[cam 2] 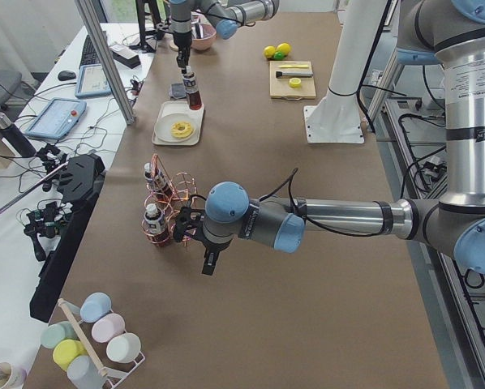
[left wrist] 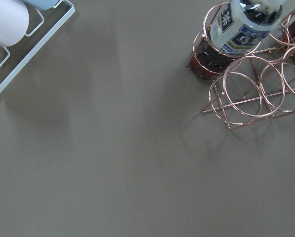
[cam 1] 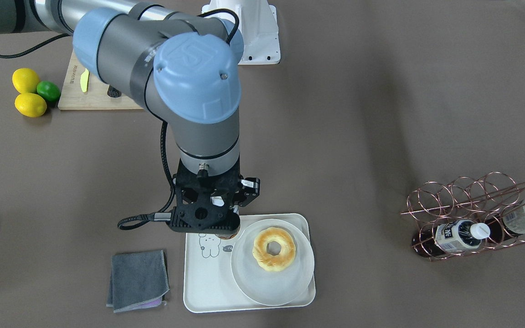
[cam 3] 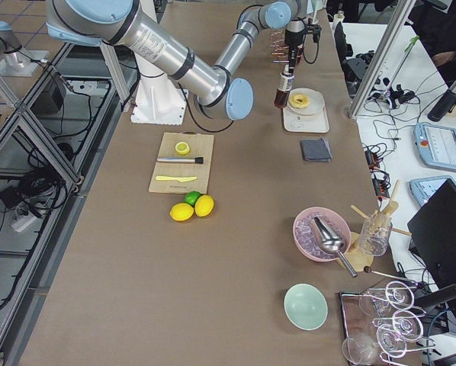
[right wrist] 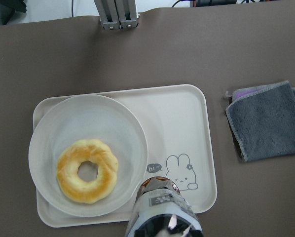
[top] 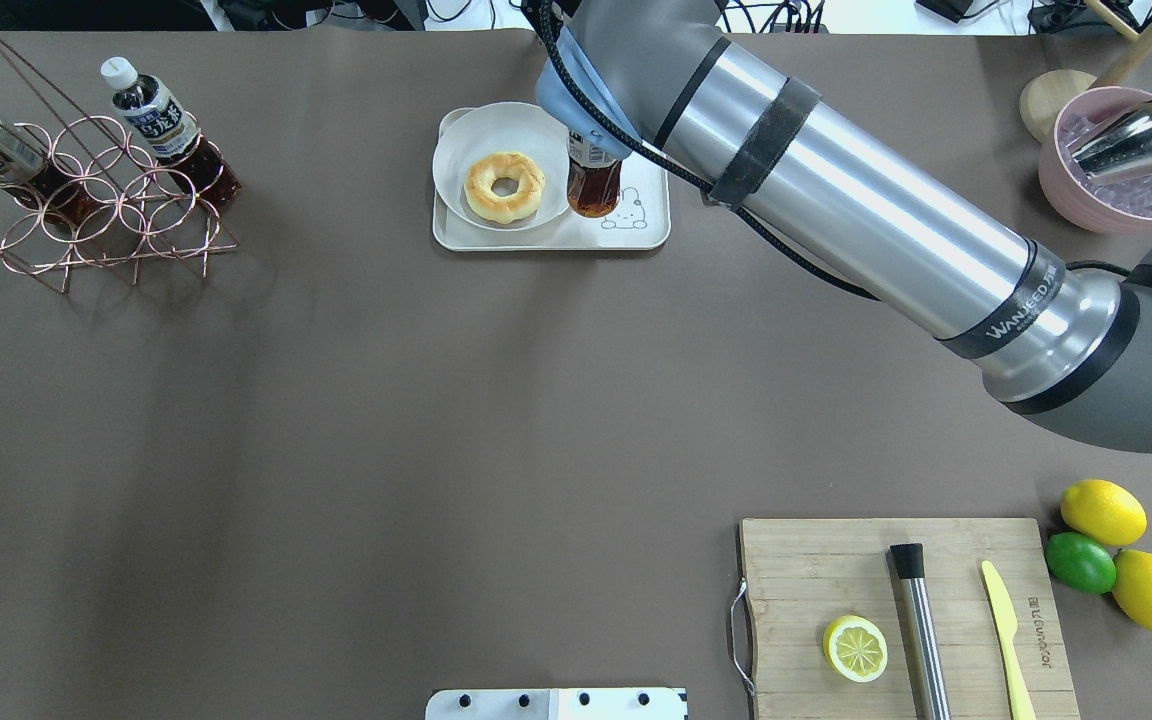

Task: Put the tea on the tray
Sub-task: 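Lift the bottle with the right gripper and carry it onto the tray, then lower the bottle onto the tray beside the donut bowl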

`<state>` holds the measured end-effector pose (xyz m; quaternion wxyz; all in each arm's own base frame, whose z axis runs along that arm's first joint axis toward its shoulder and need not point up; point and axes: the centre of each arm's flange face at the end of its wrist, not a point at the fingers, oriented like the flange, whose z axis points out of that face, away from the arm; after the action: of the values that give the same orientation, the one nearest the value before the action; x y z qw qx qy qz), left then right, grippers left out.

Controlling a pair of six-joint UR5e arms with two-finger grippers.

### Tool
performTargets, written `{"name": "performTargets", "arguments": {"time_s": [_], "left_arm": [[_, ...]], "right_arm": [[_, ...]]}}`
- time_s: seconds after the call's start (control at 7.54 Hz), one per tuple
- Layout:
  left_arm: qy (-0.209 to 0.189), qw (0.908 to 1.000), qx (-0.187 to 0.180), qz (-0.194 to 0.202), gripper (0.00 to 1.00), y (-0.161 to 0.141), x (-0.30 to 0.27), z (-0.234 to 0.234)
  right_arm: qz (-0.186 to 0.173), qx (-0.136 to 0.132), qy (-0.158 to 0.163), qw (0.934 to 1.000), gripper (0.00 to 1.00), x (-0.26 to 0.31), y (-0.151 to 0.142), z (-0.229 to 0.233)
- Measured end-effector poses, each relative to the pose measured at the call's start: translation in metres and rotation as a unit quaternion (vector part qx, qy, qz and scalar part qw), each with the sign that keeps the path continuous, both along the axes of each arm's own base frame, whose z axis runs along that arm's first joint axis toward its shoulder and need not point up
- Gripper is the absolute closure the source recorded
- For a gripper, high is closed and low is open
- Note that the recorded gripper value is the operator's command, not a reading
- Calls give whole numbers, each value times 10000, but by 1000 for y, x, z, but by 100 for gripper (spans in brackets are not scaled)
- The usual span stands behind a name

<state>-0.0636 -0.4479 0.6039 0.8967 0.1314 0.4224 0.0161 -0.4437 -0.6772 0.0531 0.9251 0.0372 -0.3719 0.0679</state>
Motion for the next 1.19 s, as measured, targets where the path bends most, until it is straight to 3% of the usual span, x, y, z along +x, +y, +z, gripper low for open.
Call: {"name": "performTargets", "arguments": {"time_s": [0.53, 1.19], "left_arm": [[-18, 10000, 37, -7, 2, -4, 0, -4], [-25, 10000, 73, -17, 2, -6, -1, -7]], "right_arm": [[4, 96, 51, 9999, 100, -5, -50, 40], [-36, 168, 132, 9998, 100, -1, -63, 59]]}}
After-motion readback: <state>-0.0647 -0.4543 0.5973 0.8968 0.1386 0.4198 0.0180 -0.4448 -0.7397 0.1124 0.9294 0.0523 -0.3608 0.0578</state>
